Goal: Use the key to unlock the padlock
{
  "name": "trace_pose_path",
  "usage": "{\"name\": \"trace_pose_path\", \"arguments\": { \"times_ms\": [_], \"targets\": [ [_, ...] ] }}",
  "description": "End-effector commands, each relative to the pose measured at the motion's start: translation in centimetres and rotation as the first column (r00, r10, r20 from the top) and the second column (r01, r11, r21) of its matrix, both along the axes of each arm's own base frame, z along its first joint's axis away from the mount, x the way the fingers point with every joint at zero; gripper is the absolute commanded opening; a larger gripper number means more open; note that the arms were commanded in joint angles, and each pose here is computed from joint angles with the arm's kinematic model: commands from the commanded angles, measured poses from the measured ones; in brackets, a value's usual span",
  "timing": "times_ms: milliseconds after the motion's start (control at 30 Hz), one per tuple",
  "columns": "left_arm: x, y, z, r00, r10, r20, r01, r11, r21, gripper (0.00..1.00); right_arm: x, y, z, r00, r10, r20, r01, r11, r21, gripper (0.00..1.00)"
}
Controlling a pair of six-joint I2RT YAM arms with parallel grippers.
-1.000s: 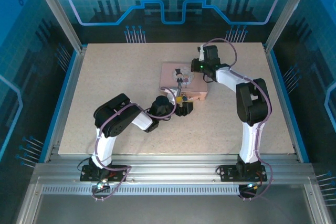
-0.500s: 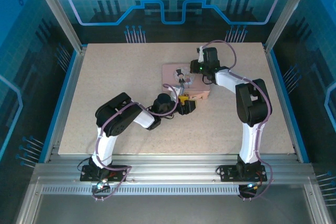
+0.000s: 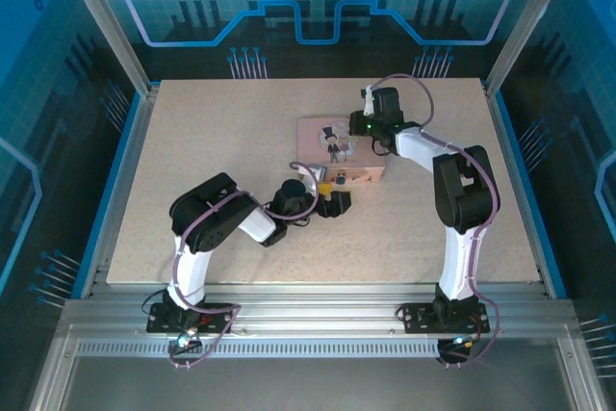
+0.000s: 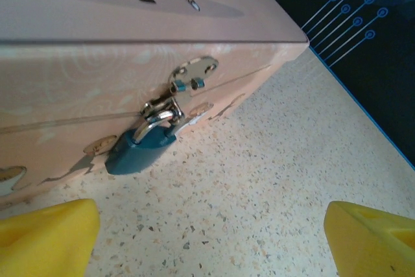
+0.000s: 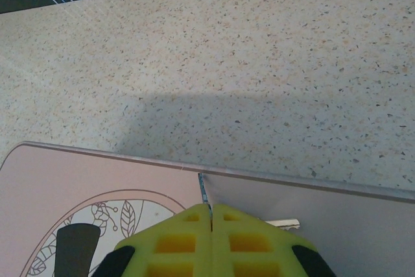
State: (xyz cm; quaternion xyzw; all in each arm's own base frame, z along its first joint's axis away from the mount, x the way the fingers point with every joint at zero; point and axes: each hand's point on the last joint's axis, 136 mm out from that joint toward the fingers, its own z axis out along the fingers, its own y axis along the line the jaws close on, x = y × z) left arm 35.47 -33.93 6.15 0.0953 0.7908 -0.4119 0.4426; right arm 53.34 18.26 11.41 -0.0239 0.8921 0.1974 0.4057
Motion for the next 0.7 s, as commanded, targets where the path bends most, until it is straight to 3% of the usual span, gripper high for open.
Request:
{"name": "trace_pose_path", "arguments": {
  "times_ms": [0,200,300,533,667],
  "targets": [
    [0.3,0.7,1.5,0.999,0.021,0.040,-0.020,1.000,-0.009,0.91,-1.2,-0.3,0.4,0.999,0.007,-0.048,-0.009,0.999,-0.051,0.00],
    [0.5,0.6,1.6,0.998,-0.018,-0.056,0.015,0.999,-0.046,0.94,-0.6,-2.5,3.6,0.999,-0.036,-0.001,0.036,0.996,-0.082,0.00],
    [0.2,1.0,2.5,1.000,-0.020,-0.022,0.019,0.998,-0.064,0.99,-0.6,-3.9,4.8,0.998,-0.068,0.019,0.069,0.994,-0.079,0.00],
    [-0.4,2.5,3.5,1.000,0.015,-0.025,-0.015,1.000,-0.004,0.99,-1.1,-6.5,6.1,0.991,-0.131,0.040,0.133,0.989,-0.056,0.00],
    [-0.1,3.9,3.4,0.982,0.060,-0.180,-0.066,0.998,-0.023,0.99,-1.2,-7.7,5.6,0.986,-0.162,0.033,0.163,0.984,-0.069,0.00]
  ]
}}
